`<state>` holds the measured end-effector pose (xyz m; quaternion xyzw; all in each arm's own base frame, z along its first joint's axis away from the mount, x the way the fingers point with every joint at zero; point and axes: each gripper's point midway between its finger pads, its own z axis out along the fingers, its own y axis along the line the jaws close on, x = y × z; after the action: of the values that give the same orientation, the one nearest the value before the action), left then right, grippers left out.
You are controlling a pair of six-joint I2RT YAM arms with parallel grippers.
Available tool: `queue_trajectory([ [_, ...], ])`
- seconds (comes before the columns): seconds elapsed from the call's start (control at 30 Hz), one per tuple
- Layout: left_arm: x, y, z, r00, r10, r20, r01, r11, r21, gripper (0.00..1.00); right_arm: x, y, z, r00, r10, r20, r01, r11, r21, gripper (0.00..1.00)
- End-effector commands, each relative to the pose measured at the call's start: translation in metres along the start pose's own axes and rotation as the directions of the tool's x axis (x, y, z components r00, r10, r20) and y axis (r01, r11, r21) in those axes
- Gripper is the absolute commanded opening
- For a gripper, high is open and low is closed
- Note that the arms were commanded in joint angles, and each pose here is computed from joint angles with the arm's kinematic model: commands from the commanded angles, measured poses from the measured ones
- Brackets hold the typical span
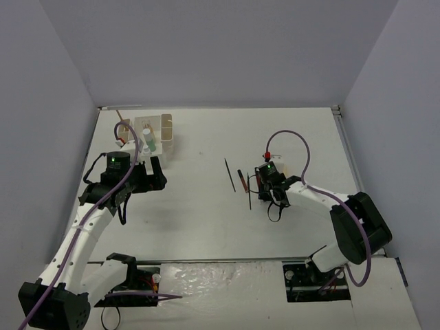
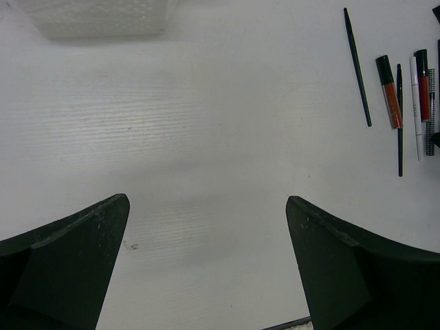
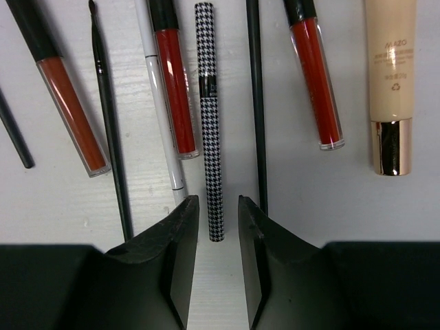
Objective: Organize the makeup
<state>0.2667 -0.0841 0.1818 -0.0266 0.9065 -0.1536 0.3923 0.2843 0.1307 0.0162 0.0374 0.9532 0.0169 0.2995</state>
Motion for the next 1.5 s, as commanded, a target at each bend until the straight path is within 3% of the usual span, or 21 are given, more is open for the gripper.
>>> queue_trajectory([
  [0.0, -0.015, -0.006, -0.004, 0.998, 0.023, 0.051, -0.024, 0.999, 0.024, 0.97, -0.004, -0.001, 0.005, 1.0, 0.018, 0.013, -0.018, 1.0, -0.003, 0.24],
  [0.4, -0.014, -0.007, -0.004, 0.999, 0.022, 0.046, -0.023, 0.999, 0.027, 0.97, 0.007, -0.008, 0.013, 1.0, 0.008, -0.016, -0.008, 1.0, 0.023, 0.17],
  [0.53, -0.015, -0.008, -0.004, 0.999, 0.02, 0.048, -0.021, 0.999, 0.031, 0.97, 0.003, -0.006, 0.011, 1.0, 0.006, -0.005, -0.006, 1.0, 0.016, 0.06],
  [0.87, -0.029, -0.033, -0.017, 0.994, -0.073, 0.077, 0.062, 0.989, 0.136, 0.97, -0.057, 0.016, -0.039, 0.98, 0.014, 0.197, 0.005, 0.995, -0.096, 0.0],
  [1.03, -0.052, -0.068, -0.037, 0.979, -0.166, 0.114, 0.129, 0.952, 0.277, 0.97, -0.092, 0.058, -0.102, 0.916, -0.045, 0.399, 0.147, 0.962, -0.231, 0.0],
  [1.17, -0.076, -0.107, -0.055, 0.956, -0.252, 0.152, 0.167, 0.889, 0.426, 0.96, -0.1, 0.105, -0.152, 0.841, -0.046, 0.539, 0.28, 0.889, -0.362, 0.0],
  [1.27, -0.092, -0.13, -0.067, 0.947, -0.271, 0.17, 0.164, 0.868, 0.47, 0.93, -0.103, 0.137, -0.187, 0.789, 0.008, 0.615, 0.355, 0.81, -0.467, 0.0],
  [1.47, -0.105, -0.167, -0.074, 0.949, -0.246, 0.195, 0.119, 0.857, 0.502, 0.85, -0.102, 0.173, -0.222, 0.714, 0.062, 0.697, 0.468, 0.698, -0.542, 0.0],
])
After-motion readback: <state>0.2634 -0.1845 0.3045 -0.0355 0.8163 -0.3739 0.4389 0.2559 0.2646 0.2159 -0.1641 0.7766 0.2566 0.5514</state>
